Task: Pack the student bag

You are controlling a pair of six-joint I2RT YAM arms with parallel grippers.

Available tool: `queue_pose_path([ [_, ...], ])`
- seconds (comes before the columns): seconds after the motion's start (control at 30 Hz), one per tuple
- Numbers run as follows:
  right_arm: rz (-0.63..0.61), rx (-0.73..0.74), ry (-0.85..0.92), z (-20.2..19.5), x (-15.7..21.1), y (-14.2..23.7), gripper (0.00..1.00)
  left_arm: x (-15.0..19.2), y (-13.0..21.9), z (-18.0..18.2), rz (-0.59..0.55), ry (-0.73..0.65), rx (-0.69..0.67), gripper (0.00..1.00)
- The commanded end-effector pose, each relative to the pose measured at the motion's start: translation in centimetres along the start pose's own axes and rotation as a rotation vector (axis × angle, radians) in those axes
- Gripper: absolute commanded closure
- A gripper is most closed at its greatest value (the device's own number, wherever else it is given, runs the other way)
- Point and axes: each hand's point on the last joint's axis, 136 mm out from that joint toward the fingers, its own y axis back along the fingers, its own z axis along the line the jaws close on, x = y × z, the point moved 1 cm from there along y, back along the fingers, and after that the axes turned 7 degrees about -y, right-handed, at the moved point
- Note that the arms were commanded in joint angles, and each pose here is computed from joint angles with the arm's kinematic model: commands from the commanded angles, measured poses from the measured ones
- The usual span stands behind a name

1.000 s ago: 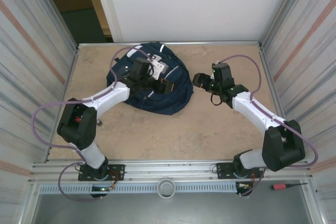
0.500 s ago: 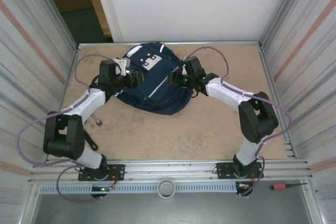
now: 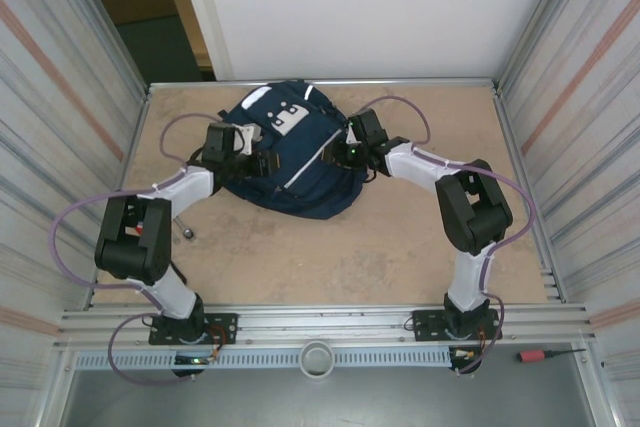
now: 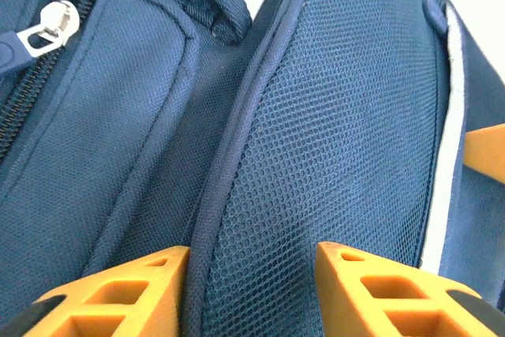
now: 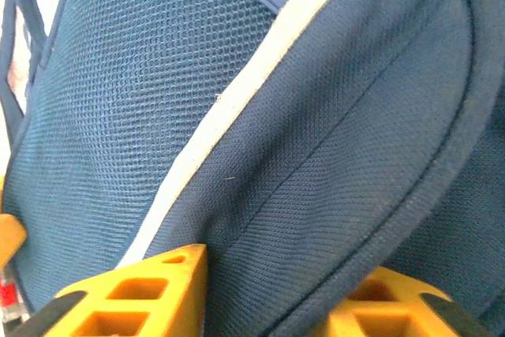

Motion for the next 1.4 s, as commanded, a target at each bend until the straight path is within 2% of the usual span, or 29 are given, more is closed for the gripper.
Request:
queue_pose_path([
  [0.0,0.023,-0.056,-0.002,1.1,-0.2,-0.1,0.79,2.0,-0.7,-1.1,0.053,0.008,0.055,0.61],
  [0.13,0.019,-0.064,-0.016,0.6,0.0,1.3,0.93,3.0,-0.8,-2.5,0.076,-0.002,0.100,0.67],
  [0.23,0.012,-0.060,-0.015,0.2,0.4,2.9,0.95,4.2,-0.9,-3.9,0.103,-0.005,0.141,0.72],
  [0.4,0.017,-0.033,-0.004,-1.2,0.9,5.4,0.94,5.8,-1.1,-7.7,0.139,-0.031,0.235,0.73],
  [0.53,0.021,0.028,0.006,-2.9,0.5,6.8,0.85,6.6,-1.8,-9.3,0.158,-0.037,0.261,0.75],
  [0.67,-0.016,0.187,0.019,-6.1,0.8,9.2,0.59,6.8,-2.1,-9.5,0.155,-0.006,0.263,0.84],
  [0.73,-0.034,0.254,0.030,-7.3,1.7,10.5,0.51,6.7,-2.1,-9.6,0.148,0.004,0.261,0.87],
  [0.87,-0.063,0.317,0.076,-7.6,4.8,12.2,0.44,6.8,-2.2,-9.6,0.150,0.012,0.266,0.93],
  [1.0,-0.065,0.267,0.164,-4.6,8.9,11.5,0.43,6.8,-2.3,-9.7,0.147,0.020,0.275,0.97],
  [1.13,-0.059,0.232,0.240,-1.6,12.5,9.6,0.48,6.7,-2.4,-9.8,0.148,0.019,0.278,0.99],
  [1.23,-0.061,0.213,0.271,0.0,14.6,8.0,0.53,6.7,-2.5,-9.7,0.148,0.020,0.273,0.99],
  [1.37,-0.055,0.229,0.291,0.7,16.2,5.8,0.54,6.6,-2.4,-9.7,0.146,0.016,0.273,1.00],
])
